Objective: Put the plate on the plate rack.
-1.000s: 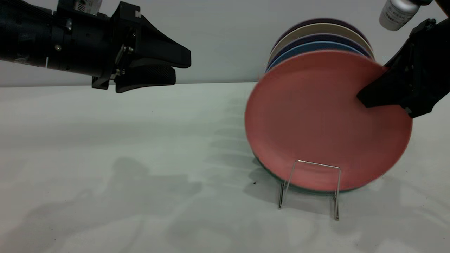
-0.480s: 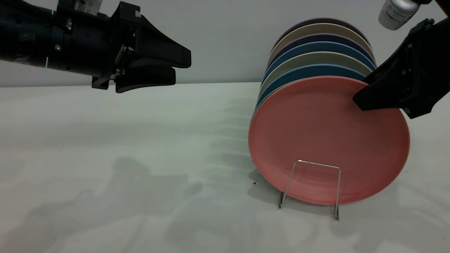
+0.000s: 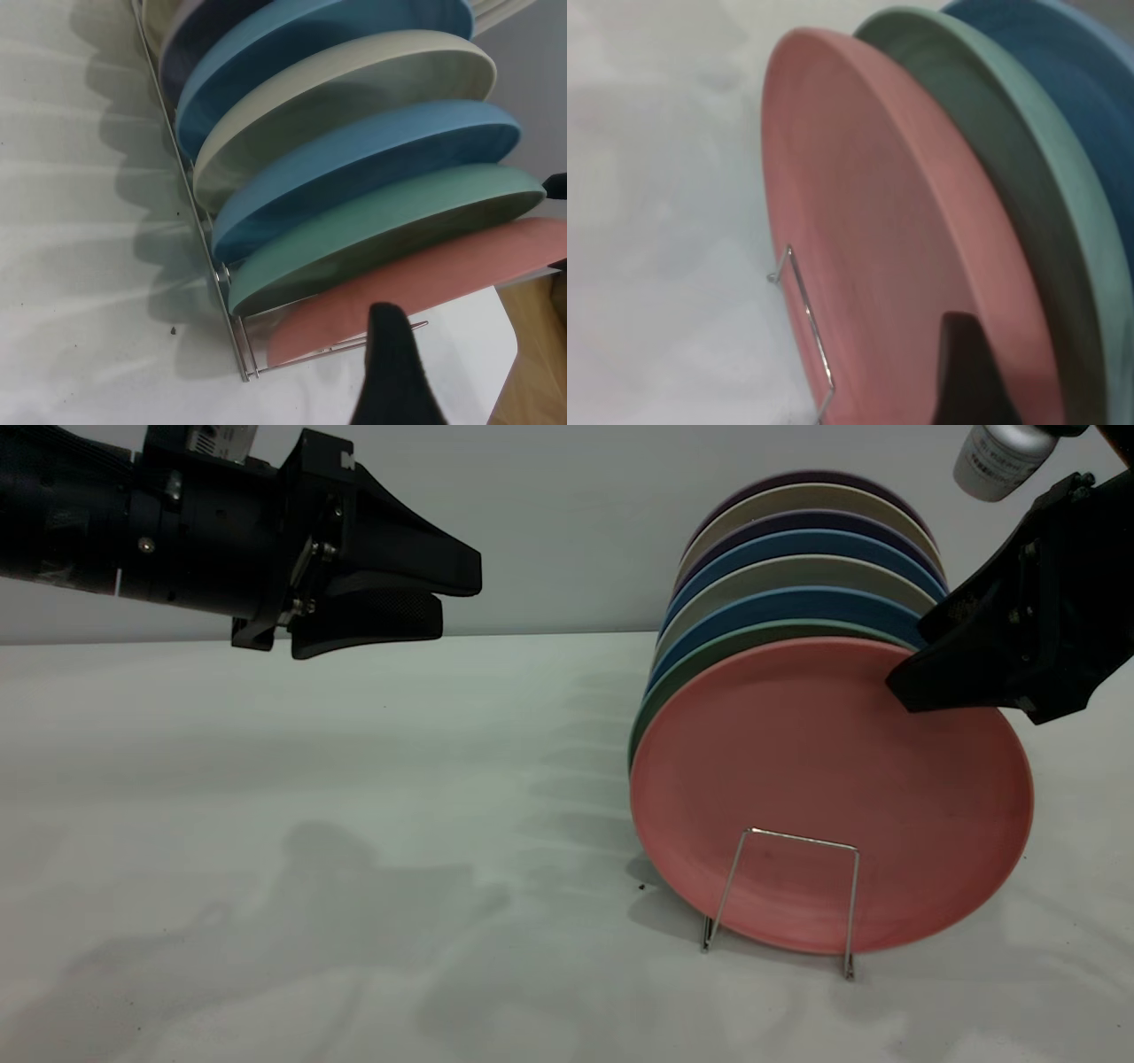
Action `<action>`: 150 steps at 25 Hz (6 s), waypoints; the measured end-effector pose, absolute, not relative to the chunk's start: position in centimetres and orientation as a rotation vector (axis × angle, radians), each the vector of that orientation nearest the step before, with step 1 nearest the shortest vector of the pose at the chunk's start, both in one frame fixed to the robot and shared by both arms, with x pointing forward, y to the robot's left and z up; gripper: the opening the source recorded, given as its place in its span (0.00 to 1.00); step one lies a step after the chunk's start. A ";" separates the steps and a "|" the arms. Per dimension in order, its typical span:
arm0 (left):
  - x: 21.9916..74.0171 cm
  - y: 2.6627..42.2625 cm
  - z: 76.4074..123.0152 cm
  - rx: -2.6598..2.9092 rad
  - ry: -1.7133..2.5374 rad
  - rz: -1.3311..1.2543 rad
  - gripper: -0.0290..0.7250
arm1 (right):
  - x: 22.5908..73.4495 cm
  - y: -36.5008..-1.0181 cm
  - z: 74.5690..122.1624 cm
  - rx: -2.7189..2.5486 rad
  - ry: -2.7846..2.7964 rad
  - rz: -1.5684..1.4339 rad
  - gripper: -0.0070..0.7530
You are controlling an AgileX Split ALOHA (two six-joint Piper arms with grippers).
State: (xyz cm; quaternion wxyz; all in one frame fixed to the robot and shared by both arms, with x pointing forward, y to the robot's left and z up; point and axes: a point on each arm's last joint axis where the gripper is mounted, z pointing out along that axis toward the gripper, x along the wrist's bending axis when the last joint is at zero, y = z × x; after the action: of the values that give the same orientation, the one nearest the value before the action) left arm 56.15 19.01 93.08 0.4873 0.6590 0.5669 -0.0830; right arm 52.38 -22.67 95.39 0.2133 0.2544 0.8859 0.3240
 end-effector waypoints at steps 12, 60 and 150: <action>56.2 19.0 93.1 1.603 1.378 -0.201 0.72 | 52.3 -22.6 95.4 0.702 2.463 0.910 0.64; 36.2 26.9 114.7 1.673 1.175 0.705 0.71 | 32.3 -28.0 109.6 1.463 2.070 0.780 0.54; 22.9 30.4 104.3 1.594 1.616 0.940 0.54 | 23.0 -29.0 104.1 1.422 1.772 0.915 0.54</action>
State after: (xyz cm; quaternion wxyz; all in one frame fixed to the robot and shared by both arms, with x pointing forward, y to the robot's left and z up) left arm 22.85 30.37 104.26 0.3357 0.6111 0.6197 0.3604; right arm 22.96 -29.03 104.11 0.3392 0.5460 0.6806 0.3516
